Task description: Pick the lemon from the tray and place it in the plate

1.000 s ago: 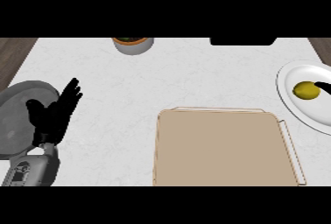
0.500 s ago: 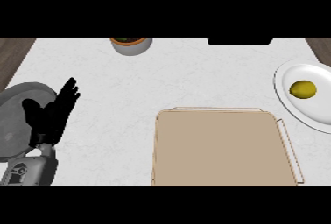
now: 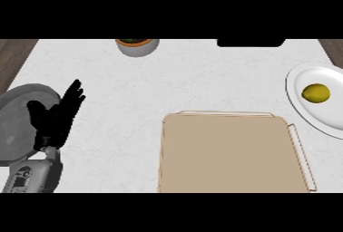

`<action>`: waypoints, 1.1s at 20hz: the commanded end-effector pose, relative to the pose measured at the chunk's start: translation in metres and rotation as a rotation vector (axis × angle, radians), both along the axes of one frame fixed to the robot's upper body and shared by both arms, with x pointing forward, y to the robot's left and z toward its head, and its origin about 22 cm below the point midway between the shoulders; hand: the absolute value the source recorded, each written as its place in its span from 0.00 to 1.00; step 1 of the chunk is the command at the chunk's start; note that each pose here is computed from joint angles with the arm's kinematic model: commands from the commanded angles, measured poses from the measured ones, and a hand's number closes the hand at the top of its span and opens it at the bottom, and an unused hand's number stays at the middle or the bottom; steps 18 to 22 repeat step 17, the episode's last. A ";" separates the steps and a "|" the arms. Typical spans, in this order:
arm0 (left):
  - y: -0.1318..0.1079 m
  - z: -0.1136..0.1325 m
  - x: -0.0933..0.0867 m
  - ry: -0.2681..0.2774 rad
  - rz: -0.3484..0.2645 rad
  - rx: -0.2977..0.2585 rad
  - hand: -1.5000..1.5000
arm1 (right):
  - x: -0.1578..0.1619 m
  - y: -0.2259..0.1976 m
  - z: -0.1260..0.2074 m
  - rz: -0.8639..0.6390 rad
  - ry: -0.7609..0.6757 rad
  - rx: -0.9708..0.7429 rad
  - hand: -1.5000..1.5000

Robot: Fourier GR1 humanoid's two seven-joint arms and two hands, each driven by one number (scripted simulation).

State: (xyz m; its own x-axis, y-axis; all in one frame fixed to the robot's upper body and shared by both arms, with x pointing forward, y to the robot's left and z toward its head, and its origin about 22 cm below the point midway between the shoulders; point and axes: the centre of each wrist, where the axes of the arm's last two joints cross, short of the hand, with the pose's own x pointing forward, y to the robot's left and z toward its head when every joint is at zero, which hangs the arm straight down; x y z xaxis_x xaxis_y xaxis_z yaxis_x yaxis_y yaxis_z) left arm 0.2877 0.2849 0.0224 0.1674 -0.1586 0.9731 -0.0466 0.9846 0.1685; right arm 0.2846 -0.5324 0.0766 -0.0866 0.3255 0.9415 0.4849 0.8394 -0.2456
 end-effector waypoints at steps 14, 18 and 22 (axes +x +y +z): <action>0.003 -0.003 0.001 -0.014 0.010 0.006 0.50 | -0.054 -0.046 -0.005 -0.055 0.076 -0.051 0.00; -0.016 0.013 0.006 -0.004 -0.016 -0.003 0.50 | -0.075 -0.063 0.000 -0.079 0.073 -0.063 0.00; -0.016 0.013 0.006 -0.004 -0.016 -0.003 0.50 | -0.075 -0.063 0.000 -0.079 0.073 -0.063 0.00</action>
